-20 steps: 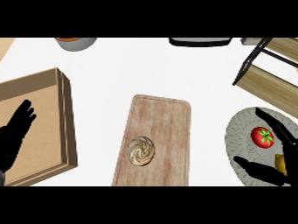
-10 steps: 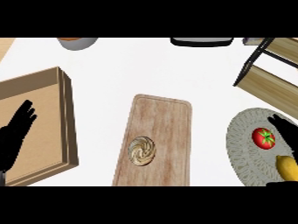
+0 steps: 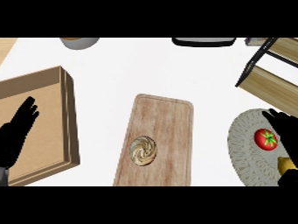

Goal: Pick the tomato from the placemat and place it in the tiered shelf

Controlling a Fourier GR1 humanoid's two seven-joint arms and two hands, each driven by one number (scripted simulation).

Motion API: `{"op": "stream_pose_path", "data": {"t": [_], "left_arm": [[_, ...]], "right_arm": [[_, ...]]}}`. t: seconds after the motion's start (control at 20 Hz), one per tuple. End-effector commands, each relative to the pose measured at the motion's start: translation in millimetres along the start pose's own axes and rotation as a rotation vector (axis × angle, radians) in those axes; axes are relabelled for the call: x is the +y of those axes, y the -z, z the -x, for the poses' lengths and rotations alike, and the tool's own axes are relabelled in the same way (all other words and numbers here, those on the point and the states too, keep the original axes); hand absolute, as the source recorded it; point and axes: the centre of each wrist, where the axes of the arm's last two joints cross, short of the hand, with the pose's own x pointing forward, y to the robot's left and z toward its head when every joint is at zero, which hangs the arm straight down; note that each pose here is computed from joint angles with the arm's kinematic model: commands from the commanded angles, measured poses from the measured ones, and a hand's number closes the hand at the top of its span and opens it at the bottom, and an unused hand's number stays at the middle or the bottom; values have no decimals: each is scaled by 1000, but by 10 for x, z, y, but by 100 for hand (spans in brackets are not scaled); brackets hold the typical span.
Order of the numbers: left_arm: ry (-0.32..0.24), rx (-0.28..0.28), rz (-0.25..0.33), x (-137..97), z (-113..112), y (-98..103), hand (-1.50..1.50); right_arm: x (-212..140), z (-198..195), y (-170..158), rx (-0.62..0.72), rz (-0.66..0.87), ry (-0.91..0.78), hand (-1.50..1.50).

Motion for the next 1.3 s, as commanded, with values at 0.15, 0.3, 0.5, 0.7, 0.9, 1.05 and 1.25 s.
{"op": "stream_pose_path", "data": {"t": [0.15, 0.3, 0.5, 0.7, 0.9, 1.05, 1.25], "left_arm": [[-7, -3, -16, -116, -97, 29, 0], [-2, 9, -18, 283, -31, 30, 0], [-7, 11, -7, 108, -106, -43, 0], [4, 11, -21, 259, 167, -118, 0], [-13, 6, -8, 98, 222, -2, 0], [3, 4, -5, -78, 111, -33, 0], [1, 7, -1, 101, -67, -163, 0]], "right_arm": [[117, -45, 255, 27, -56, -76, -150], [27, 219, 313, 28, -58, -59, -150], [80, 198, 511, 56, -48, -75, -150], [379, 422, 512, 47, -40, -81, -150], [463, 374, 682, 18, -35, -73, -150], [419, 233, 752, 20, -41, -80, -150], [664, 387, 852, 18, -40, -71, -150]]}}
